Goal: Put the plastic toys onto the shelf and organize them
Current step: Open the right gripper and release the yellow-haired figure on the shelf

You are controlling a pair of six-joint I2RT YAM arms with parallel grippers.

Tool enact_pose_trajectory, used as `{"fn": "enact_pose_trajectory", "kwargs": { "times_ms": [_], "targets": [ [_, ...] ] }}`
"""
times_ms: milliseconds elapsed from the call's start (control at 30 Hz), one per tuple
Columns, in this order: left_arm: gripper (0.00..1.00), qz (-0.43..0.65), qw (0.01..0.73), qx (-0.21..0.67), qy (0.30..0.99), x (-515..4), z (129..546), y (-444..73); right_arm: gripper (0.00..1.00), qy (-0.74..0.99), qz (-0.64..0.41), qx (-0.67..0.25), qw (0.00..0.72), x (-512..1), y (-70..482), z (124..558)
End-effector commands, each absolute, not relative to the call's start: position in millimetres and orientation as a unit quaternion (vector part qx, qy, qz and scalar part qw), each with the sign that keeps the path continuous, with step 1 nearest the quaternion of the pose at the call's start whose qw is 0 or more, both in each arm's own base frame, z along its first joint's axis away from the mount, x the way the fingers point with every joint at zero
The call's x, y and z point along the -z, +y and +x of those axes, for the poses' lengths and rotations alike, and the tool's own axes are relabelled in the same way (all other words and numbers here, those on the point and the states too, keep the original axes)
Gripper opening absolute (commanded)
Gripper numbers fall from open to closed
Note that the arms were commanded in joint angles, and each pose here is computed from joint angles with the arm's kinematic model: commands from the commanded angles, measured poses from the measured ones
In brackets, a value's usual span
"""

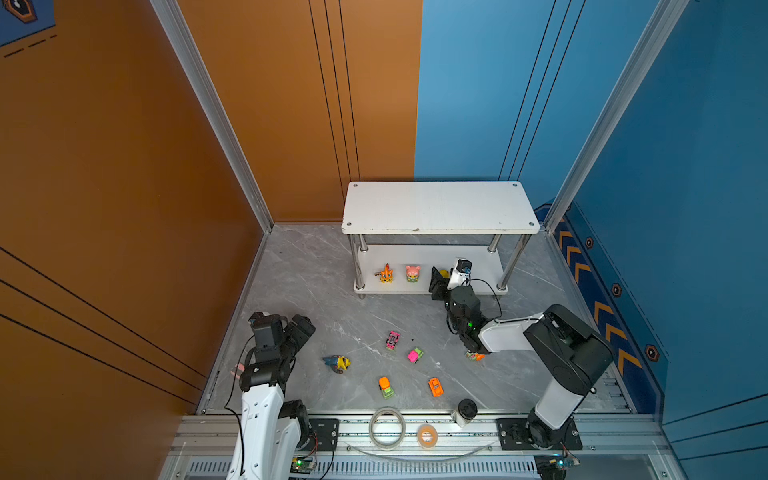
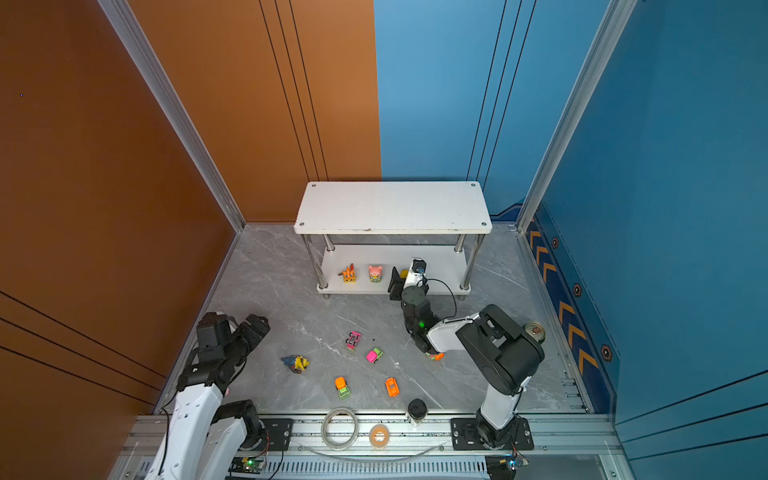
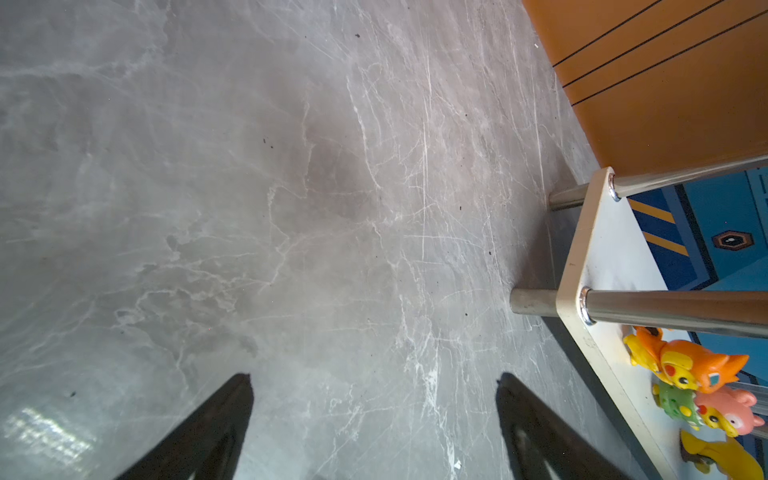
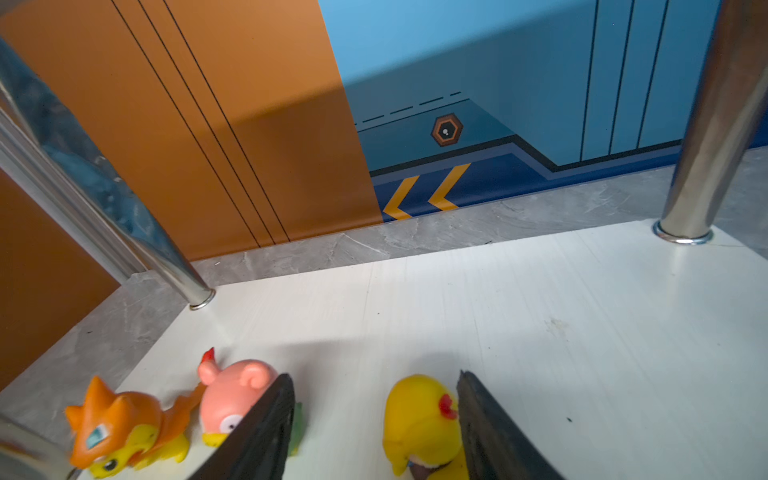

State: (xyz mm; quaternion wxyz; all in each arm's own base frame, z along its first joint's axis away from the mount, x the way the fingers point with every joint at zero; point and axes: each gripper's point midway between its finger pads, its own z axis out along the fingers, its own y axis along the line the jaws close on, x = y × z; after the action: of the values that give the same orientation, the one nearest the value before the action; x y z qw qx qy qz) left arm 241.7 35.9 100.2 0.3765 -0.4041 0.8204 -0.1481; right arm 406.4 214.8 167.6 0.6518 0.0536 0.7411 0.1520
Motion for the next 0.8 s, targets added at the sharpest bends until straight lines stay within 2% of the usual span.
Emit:
{"fn": "enact_pose_trajectory", "kwargs": {
  "times_ms": [0, 100, 200, 267, 433, 500, 533, 767],
  "targets": [
    [0.93, -0.400, 0.375, 0.150, 0.822, -97.7, 239.6, 35.0, 0.65, 0.772, 0.029, -0.133, 0.621, -157.3, 212.0, 396.8],
    [0.94, -0.401, 0.375, 0.151, 0.822, -97.5, 239.6, 35.0, 0.64, 0.783, 0.028, -0.127, 0.608, -159.6, 207.0, 392.3],
    [0.94, -0.402, 0.378, 0.152, 0.820, -98.9, 240.3, 35.4, 0.56, 0.794, 0.036, -0.130, 0.593, -160.0, 200.4, 388.4],
    [0.94, -0.401, 0.377, 0.153, 0.820, -98.9, 240.4, 34.9, 0.47, 0.801, 0.038, -0.135, 0.582, -158.3, 197.1, 384.3],
    [0.93, -0.401, 0.377, 0.156, 0.820, -99.6, 240.8, 34.1, 0.13, 0.817, 0.035, -0.133, 0.560, -152.7, 190.9, 370.8],
    [0.93, -0.400, 0.377, 0.157, 0.821, -99.5, 240.2, 33.8, 0.03, 0.825, 0.034, -0.119, 0.551, -148.9, 185.9, 367.1],
    [0.93, -0.400, 0.376, 0.157, 0.821, -99.3, 240.0, 33.5, 0.00, 0.831, 0.034, -0.112, 0.544, -145.8, 182.5, 366.3],
    [0.93, -0.403, 0.374, 0.159, 0.820, -97.6, 239.1, 33.0, 0.00, 0.853, 0.036, -0.171, 0.492, -123.4, 186.9, 374.8]
  ]
}}
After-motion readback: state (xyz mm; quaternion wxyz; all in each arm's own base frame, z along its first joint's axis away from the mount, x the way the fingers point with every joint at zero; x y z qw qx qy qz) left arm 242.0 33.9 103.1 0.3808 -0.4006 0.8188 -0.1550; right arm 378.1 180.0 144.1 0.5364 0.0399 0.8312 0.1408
